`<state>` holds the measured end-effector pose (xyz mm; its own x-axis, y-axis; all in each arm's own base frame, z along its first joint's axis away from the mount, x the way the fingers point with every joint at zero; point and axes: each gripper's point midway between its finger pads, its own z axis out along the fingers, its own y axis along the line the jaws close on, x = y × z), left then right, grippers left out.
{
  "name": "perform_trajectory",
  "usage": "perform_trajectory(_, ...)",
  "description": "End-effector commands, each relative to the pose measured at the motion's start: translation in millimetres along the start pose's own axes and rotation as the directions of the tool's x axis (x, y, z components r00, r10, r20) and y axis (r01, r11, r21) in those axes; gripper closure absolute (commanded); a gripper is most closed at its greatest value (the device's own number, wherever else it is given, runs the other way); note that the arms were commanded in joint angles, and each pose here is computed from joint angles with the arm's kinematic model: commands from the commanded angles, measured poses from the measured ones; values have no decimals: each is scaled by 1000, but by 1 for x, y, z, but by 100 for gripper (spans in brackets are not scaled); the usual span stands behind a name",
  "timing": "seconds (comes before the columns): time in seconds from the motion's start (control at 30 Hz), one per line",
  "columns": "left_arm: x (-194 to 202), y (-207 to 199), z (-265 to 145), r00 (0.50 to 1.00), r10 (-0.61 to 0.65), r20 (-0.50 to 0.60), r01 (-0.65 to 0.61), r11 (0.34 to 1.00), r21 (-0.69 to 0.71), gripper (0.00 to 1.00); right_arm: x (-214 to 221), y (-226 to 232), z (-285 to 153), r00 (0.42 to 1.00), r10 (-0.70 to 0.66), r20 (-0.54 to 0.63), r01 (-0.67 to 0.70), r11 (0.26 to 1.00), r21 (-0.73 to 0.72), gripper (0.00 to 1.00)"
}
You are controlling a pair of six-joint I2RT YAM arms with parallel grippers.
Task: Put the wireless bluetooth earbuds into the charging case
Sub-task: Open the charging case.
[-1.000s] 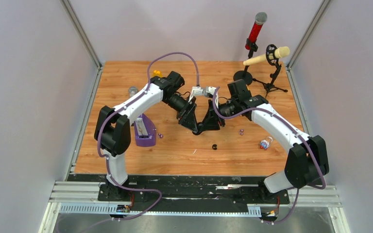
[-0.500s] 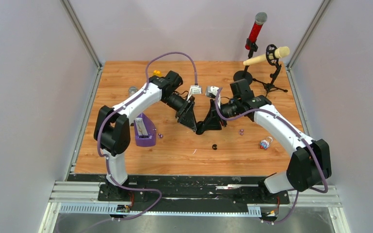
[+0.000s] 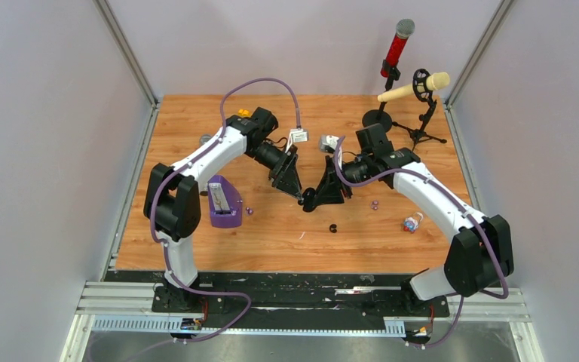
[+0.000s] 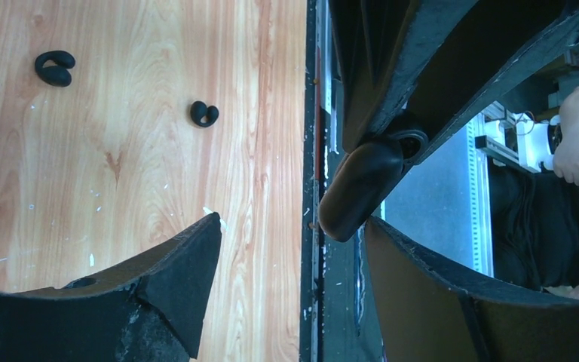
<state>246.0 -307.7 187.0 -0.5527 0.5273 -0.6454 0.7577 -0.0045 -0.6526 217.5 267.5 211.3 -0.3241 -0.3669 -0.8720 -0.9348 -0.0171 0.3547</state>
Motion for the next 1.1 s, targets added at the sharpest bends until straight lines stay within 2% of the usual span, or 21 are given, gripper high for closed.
perform_trajectory(0.0, -18, -23, -8, 995, 85, 44, -87, 996, 32, 21, -13, -1, 2, 999, -37, 25, 38, 999, -32, 100)
perform_trajectory(0.3, -13, -21, -5, 996, 79, 35, -80, 996, 35, 21, -12, -8, 5, 1000, 4, 16, -3, 1000, -29, 100)
perform_trajectory(0.67, -13, -10, 6, 997, 71, 21, -71, 997, -10, 40, -11, -8, 9, 999, 48, 21, -47, 997, -65, 100)
perform_trajectory(1.07, -8, -8, 9, 998, 60, 9, -60, 998, 4, 44, -16, -16, 5, 992, 121, 45, -117, 989, -89, 100)
